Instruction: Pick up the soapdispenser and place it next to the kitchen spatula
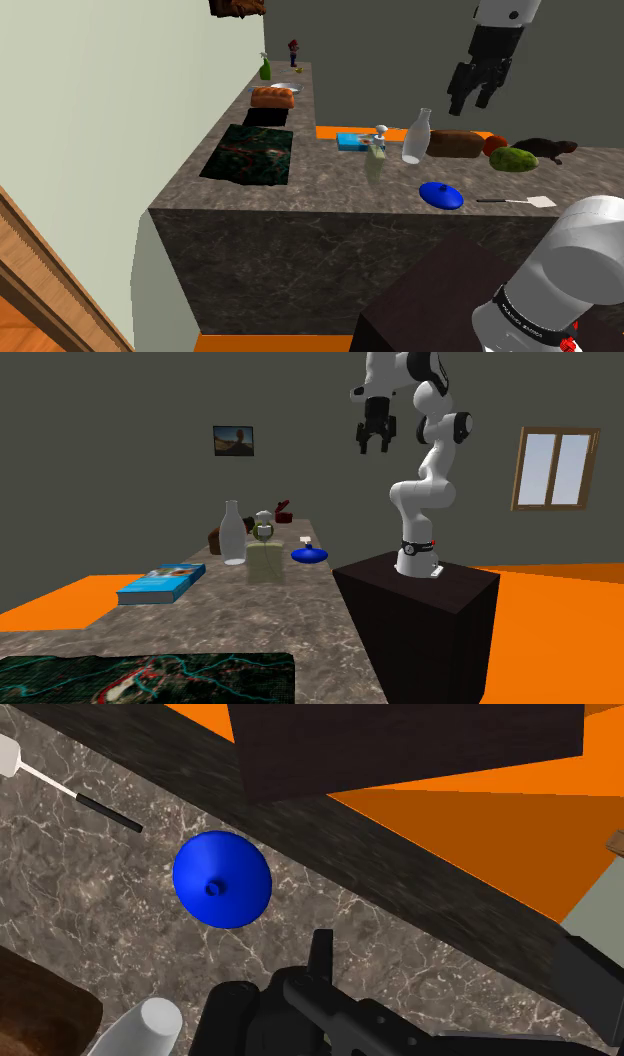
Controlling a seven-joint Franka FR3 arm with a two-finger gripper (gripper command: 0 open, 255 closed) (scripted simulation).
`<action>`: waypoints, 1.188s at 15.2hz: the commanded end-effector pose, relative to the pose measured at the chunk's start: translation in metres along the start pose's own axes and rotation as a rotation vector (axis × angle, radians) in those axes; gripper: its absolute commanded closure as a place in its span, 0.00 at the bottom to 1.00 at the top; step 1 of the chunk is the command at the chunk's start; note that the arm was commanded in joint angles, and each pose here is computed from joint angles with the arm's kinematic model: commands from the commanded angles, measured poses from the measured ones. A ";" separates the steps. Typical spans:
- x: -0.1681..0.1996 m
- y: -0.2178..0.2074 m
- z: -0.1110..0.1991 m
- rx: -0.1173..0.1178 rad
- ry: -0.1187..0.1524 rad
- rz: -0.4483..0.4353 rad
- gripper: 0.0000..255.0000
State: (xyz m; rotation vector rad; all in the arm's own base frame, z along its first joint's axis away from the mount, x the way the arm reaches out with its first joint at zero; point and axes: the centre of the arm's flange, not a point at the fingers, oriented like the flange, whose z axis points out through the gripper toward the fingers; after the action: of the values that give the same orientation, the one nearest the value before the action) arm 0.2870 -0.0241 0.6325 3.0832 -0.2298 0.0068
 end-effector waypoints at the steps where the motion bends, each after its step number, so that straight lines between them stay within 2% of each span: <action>1: 0.000 0.000 0.000 0.000 0.000 0.000 0.00; 18: 0.152 0.013 0.157 -0.081 0.047 0.118 0.00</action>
State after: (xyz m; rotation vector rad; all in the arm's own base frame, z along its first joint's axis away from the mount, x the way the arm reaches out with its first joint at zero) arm 0.4246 -0.0644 0.4886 2.9864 -0.3894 0.0655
